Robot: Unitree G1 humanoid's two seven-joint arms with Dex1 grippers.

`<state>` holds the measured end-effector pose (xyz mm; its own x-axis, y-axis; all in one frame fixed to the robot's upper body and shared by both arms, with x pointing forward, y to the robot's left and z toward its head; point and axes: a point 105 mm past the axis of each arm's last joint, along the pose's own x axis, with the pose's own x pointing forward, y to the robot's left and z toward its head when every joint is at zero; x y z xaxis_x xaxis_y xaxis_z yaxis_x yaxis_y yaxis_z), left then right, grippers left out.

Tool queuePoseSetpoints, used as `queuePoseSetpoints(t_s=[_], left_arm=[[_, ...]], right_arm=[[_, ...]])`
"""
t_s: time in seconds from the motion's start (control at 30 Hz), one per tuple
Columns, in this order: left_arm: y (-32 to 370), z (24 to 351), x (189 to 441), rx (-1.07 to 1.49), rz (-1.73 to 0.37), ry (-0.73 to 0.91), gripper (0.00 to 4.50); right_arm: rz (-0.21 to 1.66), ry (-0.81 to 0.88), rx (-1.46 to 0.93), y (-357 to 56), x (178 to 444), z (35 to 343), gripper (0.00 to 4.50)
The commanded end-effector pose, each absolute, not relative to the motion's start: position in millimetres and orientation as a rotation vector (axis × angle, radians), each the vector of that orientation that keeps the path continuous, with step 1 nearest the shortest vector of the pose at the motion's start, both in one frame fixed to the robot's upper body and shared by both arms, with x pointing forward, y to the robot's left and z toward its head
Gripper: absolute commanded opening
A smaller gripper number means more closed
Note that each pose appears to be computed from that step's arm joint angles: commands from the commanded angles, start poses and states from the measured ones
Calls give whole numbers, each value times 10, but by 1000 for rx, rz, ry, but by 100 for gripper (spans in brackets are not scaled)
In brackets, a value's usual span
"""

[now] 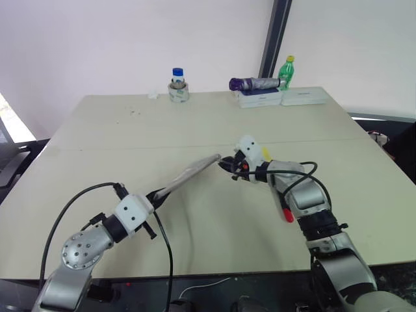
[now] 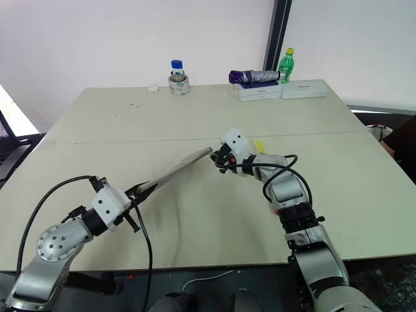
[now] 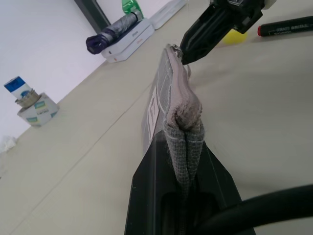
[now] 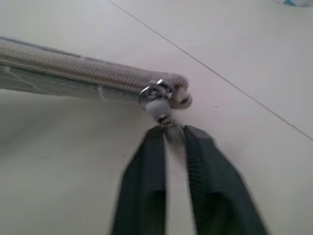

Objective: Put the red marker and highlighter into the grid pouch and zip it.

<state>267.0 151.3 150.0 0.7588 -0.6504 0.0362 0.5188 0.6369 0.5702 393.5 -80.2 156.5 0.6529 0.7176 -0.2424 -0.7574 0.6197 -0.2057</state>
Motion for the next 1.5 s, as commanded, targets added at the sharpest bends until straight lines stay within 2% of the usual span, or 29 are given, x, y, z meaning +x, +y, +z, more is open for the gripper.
queuePoseSetpoints(t_s=[0.03, 0.47, 0.73, 0.93, 1.13, 1.23, 1.33, 1.5], left_arm=[[1481, 1628, 2654, 591, -662, -306, 0], [1306, 1535, 2799, 610, -618, -315, 0], [1150, 1518, 2891, 597, -619, -332, 0], [1092, 1524, 2951, 592, -604, -343, 0], [1083, 1522, 2955, 580, -599, -345, 0], [1118, 1527, 2973, 571, -580, -344, 0], [1148, 1551, 2986, 571, -560, -356, 0], [1116, 1568, 2960, 541, -582, -375, 0]], right_arm=[[875, 83, -294, -726, 3904, 1759, 5], [1088, 15, -462, -329, 3373, 1868, 5], [1392, -28, -579, -105, 2787, 1857, 5], [1490, -37, -575, -27, 2568, 1848, 5], [1362, -56, -561, -153, 2754, 1959, 5], [1304, -21, -524, -433, 2794, 2061, 89], [1109, 37, -490, -825, 3029, 2105, 237], [706, 256, -348, -1535, 3505, 1930, 237]])
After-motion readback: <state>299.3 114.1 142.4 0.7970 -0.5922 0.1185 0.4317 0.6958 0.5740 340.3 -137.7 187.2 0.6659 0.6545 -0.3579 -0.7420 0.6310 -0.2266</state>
